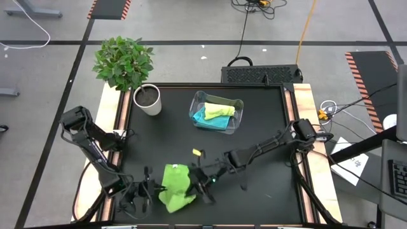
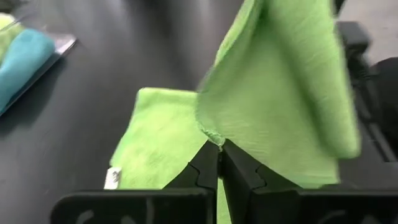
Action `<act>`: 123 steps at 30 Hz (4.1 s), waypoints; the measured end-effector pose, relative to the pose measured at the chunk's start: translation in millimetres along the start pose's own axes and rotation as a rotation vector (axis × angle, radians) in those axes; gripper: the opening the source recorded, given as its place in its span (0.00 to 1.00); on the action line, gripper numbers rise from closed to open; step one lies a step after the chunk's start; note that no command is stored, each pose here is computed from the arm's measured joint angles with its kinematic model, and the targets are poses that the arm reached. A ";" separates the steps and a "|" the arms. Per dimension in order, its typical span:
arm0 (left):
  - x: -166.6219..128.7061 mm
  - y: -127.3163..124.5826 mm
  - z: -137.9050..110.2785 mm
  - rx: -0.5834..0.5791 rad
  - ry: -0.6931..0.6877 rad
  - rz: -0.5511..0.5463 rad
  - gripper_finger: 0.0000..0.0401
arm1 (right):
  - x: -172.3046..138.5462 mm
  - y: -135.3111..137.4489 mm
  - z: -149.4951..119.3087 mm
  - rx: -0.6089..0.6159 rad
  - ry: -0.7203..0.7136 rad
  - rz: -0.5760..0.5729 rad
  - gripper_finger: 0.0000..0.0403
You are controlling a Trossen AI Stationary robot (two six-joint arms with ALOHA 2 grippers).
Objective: Fold microfiber towels
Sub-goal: Fold the green towel
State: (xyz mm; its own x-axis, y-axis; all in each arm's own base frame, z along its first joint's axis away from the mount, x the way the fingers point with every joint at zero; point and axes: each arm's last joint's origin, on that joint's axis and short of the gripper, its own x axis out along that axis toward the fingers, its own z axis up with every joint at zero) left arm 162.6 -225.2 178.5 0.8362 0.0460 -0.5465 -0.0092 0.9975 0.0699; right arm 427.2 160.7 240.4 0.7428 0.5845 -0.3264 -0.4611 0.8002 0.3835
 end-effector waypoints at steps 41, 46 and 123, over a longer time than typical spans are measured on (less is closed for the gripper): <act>28.4 58.2 -3.9 -0.022 0.280 0.244 0.10 | -59.6 -124.7 -51.5 0.180 -0.153 -0.115 0.06; 38.0 74.7 -16.5 -0.046 0.346 0.277 0.10 | -62.5 -122.1 -52.6 0.132 -0.180 -0.019 0.18; 23.7 108.9 16.9 -0.143 0.156 0.218 0.10 | 62.2 -14.7 -117.0 -0.680 0.284 -0.508 0.57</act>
State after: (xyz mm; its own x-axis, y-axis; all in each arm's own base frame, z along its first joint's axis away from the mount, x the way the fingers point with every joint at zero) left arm 190.6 -116.5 187.2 0.7121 0.2563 -0.6537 -0.2655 0.9602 0.0872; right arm 423.5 200.9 113.4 0.8292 0.0765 -0.5536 -0.3642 0.8254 -0.4314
